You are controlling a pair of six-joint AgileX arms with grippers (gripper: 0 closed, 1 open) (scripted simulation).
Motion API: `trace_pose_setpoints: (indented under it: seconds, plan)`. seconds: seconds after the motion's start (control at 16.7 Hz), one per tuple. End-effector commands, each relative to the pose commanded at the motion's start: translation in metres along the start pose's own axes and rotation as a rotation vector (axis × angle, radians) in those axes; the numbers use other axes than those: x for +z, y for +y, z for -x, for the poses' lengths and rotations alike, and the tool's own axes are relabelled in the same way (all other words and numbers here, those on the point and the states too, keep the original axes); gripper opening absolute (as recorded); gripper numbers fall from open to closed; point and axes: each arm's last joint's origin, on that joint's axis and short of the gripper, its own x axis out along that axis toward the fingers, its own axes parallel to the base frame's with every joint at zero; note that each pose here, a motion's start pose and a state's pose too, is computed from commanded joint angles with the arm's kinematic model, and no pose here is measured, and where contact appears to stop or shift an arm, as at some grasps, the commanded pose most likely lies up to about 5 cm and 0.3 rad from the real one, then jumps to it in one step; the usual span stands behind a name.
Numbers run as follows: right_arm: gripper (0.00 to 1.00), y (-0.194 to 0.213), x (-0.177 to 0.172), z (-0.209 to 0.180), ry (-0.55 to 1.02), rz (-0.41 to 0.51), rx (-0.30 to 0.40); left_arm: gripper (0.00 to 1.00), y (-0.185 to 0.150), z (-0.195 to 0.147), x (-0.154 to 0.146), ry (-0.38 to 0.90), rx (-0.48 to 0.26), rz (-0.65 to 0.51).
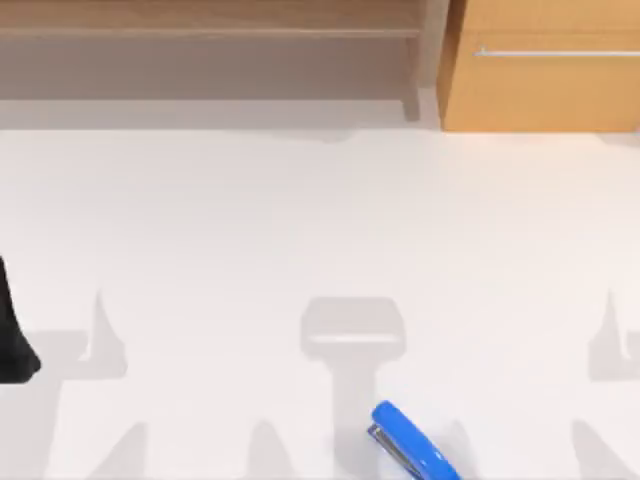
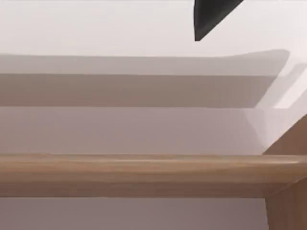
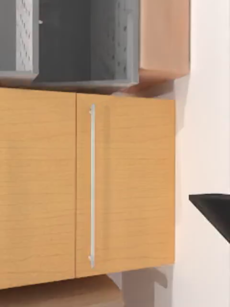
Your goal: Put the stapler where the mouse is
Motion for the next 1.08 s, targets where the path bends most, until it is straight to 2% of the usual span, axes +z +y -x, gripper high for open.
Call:
trace_pose_setpoints:
  seconds: [0.24,0.48,0.78,1.08]
  plan:
    - [1.00,0.003,0.006,0.000,0.023,-0.004,0.025,1.00,0.000,0.000,0.000,0.000,0.000,0.000]
    - [1.00,0.016,0.031,-0.006,0.173,-0.013,0.143,1.00,0.000,0.000,0.000,0.000,0.000,0.000]
    - [1.00,0.057,0.057,-0.038,0.583,0.043,0.344,1.00,0.000,0.000,0.000,0.000,0.000,0.000]
    - [1.00,0.131,0.044,-0.076,1.070,0.230,0.500,1.00,0.000,0.000,0.000,0.000,0.000,0.000]
